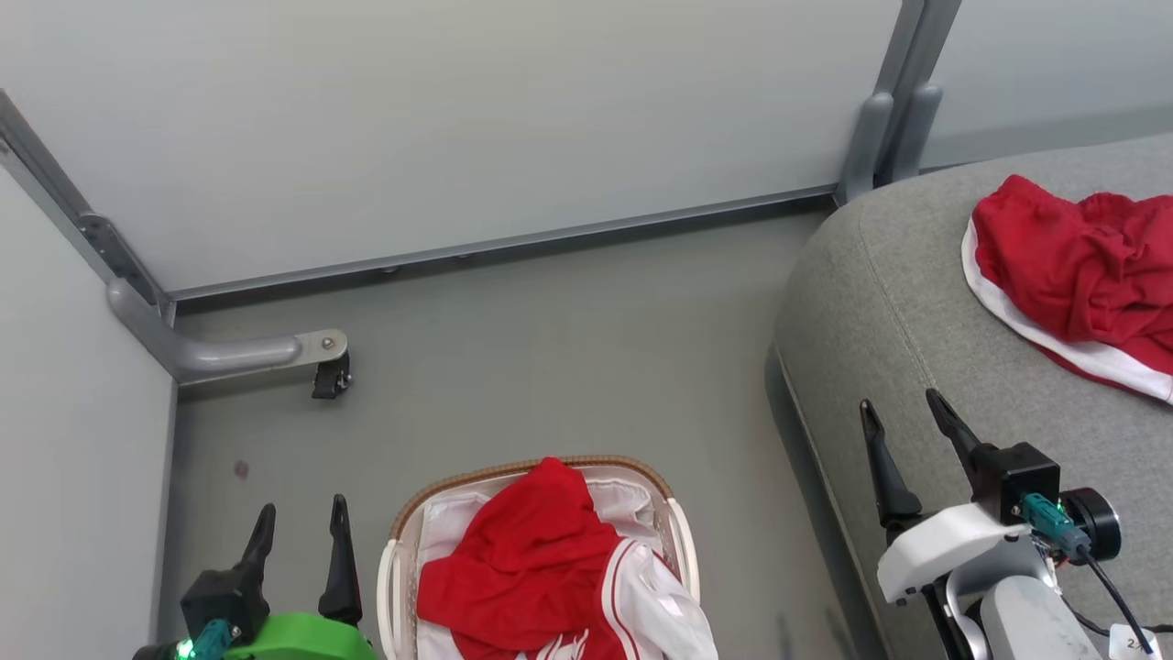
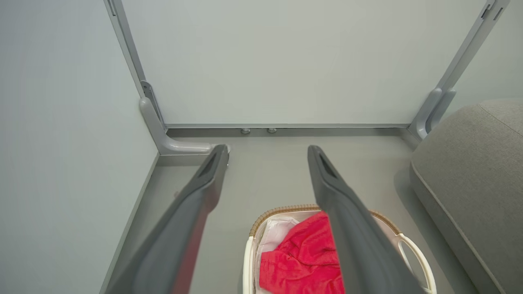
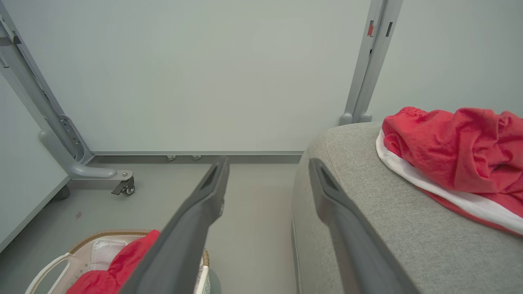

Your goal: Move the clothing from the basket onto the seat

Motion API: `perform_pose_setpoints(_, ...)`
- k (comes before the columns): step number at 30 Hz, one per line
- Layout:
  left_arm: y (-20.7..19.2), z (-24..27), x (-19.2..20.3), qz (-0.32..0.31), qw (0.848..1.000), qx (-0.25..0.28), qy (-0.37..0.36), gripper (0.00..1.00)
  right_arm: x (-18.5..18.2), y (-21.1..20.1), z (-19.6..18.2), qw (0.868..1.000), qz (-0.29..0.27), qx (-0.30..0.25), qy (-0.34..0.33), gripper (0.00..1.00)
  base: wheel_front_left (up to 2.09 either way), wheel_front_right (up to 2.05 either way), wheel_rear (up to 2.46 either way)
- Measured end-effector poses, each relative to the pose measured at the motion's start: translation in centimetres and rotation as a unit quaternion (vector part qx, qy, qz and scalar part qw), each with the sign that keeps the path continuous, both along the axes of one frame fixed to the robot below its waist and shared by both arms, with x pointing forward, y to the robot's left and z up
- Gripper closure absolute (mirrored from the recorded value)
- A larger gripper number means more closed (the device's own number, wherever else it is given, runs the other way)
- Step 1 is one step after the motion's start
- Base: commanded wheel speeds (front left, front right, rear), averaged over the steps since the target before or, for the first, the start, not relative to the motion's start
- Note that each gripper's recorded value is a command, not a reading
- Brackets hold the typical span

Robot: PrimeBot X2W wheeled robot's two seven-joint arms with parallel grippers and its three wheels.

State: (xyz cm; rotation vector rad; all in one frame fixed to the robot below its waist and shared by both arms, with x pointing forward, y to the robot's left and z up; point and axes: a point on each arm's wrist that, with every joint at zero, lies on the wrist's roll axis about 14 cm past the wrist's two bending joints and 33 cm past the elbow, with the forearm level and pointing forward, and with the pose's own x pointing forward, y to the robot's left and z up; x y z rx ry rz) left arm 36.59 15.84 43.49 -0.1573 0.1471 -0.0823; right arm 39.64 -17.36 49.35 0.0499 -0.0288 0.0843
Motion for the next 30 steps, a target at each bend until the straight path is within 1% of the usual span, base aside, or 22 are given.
perform_pose_setpoints(7,0.1,0.2,-1.5,0.009,1.000,-0.013,-0.001,0.00,-0.5,0.5,0.5,1.000,0.007,0.004,-0.007,0.00,0.00,0.00,0.00)
perform_pose_setpoints(12,-1.0,-0.8,-1.1,-0.005,1.000,-0.026,0.015,0.00,0.1,0.5,0.3,1.000,0.007,0.004,-0.005,0.00,0.00,0.00,0.00)
perform_pose_setpoints(16,-2.6,-0.8,0.8,-0.029,0.999,-0.034,0.014,0.00,1.8,0.7,1.4,1.000,0.010,0.007,-0.023,0.00,0.00,0.00,0.00)
perform_pose_setpoints(23,-5.9,-2.3,4.5,-0.075,0.995,-0.057,0.036,0.00,5.5,1.6,3.4,0.998,0.025,0.012,-0.059,0.00,0.00,0.00,0.00)
perform_pose_setpoints(25,-6.7,-3.2,5.4,-0.085,0.993,-0.068,0.048,0.00,6.4,2.0,3.4,0.997,0.032,0.008,-0.063,0.00,0.00,0.00,0.00)
perform_pose_setpoints(30,-9.0,-5.3,8.2,-0.116,0.988,-0.069,0.070,0.00,8.7,1.8,3.1,0.997,0.032,0.014,-0.069,0.00,0.00,0.00,0.00)
